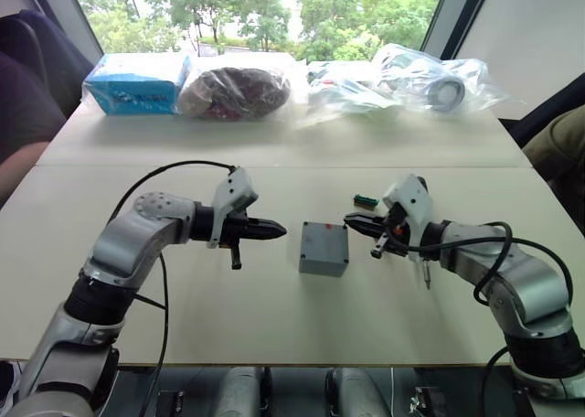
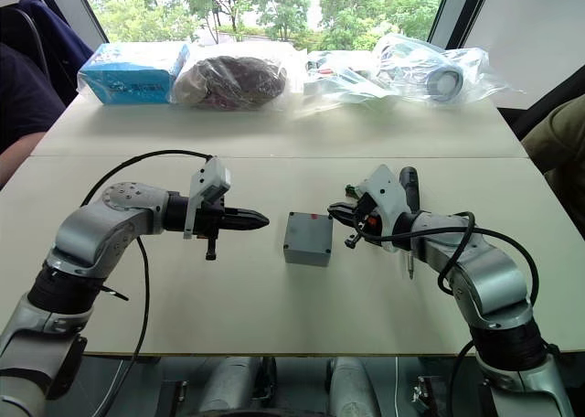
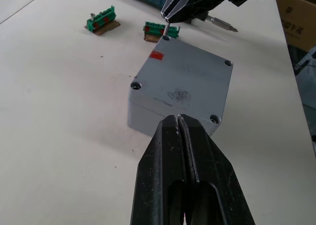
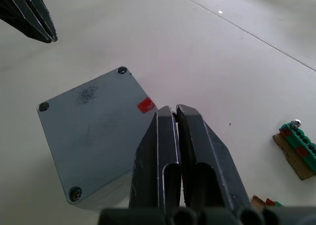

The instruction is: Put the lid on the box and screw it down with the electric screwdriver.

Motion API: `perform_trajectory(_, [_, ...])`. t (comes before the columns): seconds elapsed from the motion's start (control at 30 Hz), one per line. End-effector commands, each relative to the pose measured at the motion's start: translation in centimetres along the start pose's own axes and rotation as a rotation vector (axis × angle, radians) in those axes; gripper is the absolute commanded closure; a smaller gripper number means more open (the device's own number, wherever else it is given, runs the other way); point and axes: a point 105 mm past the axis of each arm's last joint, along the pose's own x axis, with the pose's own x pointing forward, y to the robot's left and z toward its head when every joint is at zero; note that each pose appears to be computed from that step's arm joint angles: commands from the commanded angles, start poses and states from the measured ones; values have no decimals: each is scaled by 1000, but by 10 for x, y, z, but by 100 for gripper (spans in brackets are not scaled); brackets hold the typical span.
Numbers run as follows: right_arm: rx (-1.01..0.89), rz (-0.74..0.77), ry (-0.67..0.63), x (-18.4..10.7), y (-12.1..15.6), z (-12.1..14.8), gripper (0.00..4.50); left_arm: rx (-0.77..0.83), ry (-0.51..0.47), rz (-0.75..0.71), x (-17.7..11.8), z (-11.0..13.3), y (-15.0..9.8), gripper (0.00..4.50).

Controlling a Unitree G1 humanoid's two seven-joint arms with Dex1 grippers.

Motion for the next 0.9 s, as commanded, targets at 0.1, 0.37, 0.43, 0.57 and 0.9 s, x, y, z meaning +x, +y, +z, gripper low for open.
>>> perform_trajectory(0.1, [-38, -12, -16, -2, 0, 6, 444, 39, -14, 1, 0, 6, 0, 450])
perform_trajectory(0.37, [-44, -4, 17, 2, 2, -2, 444, 43, -17, 4, 1, 5, 1, 450])
perform_trajectory(0.43, [-42, -7, 19, 2, 2, -3, 444, 44, -18, 5, 1, 5, 1, 450])
perform_trajectory(0.57, [-44, -16, 19, 3, 0, -4, 444, 48, -21, 5, 2, 6, 1, 450])
perform_trajectory(0.9, [-27, -34, 22, 3, -4, -6, 287, 52, -28, 8, 3, 7, 2, 450])
